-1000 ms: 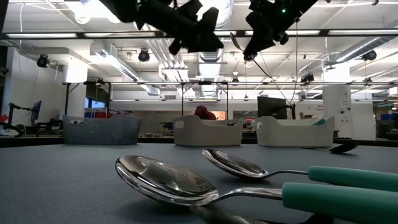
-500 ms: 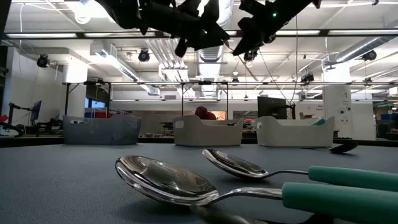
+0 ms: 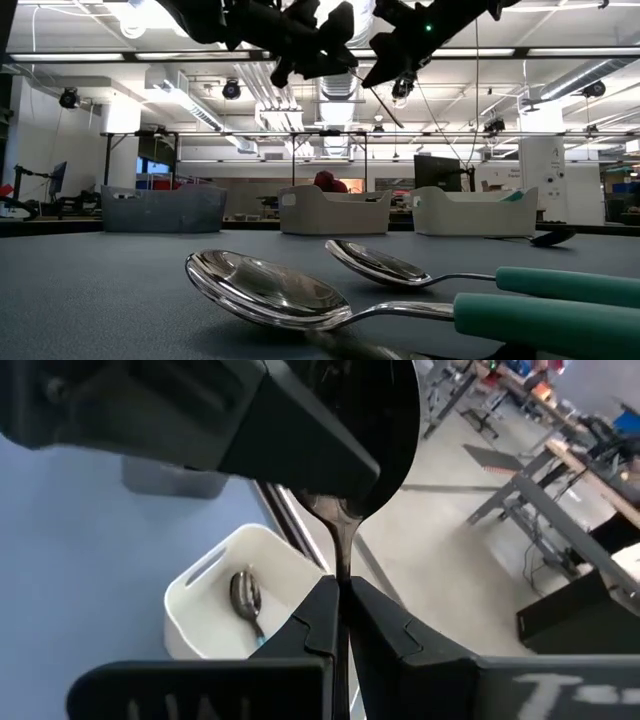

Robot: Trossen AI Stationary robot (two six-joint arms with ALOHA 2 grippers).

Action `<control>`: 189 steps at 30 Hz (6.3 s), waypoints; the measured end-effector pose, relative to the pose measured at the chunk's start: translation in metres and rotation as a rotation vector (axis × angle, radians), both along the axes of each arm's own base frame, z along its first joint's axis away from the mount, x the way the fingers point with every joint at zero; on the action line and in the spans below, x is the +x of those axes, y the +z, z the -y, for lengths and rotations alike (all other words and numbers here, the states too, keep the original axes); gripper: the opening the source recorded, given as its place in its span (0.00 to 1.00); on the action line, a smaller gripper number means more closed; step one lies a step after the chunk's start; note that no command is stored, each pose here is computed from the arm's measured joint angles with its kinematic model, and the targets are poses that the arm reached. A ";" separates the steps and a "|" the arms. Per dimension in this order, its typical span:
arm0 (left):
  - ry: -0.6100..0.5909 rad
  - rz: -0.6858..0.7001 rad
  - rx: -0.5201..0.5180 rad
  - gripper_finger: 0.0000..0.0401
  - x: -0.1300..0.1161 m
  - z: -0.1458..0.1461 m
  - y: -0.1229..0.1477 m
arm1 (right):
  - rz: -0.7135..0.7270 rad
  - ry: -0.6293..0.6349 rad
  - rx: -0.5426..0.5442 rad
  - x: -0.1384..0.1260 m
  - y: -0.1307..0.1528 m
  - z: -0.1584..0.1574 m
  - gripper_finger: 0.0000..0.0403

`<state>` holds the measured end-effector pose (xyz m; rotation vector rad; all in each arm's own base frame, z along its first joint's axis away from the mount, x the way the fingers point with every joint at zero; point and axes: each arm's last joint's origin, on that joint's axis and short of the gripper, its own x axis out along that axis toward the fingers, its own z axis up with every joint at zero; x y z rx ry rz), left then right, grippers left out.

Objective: Sort silverware by color (type)
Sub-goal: Put the black spoon into the black bin

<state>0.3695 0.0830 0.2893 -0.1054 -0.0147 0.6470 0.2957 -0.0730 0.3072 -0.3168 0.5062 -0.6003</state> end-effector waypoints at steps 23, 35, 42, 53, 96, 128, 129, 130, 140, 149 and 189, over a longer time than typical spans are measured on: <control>0.074 -0.154 -0.004 0.00 -0.019 -0.012 0.006 | -0.012 -0.088 0.171 -0.021 0.000 -0.004 0.30; 0.622 -0.610 0.013 0.00 -0.105 -0.011 0.021 | -0.012 -0.225 0.363 -0.033 -0.011 -0.007 0.35; 0.779 -0.798 -0.057 0.00 -0.134 -0.016 -0.002 | 0.017 -0.248 0.395 -0.033 -0.012 -0.007 0.31; 0.958 -0.937 -0.155 0.04 -0.157 -0.036 -0.066 | 0.050 -0.286 0.462 -0.034 -0.014 -0.009 0.29; -0.513 -0.557 -0.296 0.21 -0.057 0.048 0.006 | -0.328 -0.760 1.090 -0.084 -0.070 -0.068 0.28; -0.573 -0.369 -0.146 0.21 -0.092 0.063 0.070 | -0.322 -0.964 1.023 -0.051 -0.152 -0.061 0.23; -0.566 -0.366 -0.143 0.21 -0.094 0.063 0.071 | -0.302 -0.947 1.032 -0.050 -0.151 -0.061 0.23; -0.552 -0.363 -0.138 0.21 -0.094 0.063 0.072 | -0.291 -0.937 1.036 -0.049 -0.151 -0.061 0.22; -0.509 -0.357 -0.103 0.21 -0.100 0.062 0.077 | -0.283 -0.936 1.006 -0.041 -0.164 -0.054 0.21; -0.516 -0.241 -0.037 0.21 -0.104 0.063 0.093 | -0.392 -0.933 0.965 -0.034 -0.193 -0.046 0.19; -0.195 0.151 -0.154 0.21 -0.166 0.071 -0.031 | 0.192 -0.353 0.939 0.022 -0.140 -0.043 0.02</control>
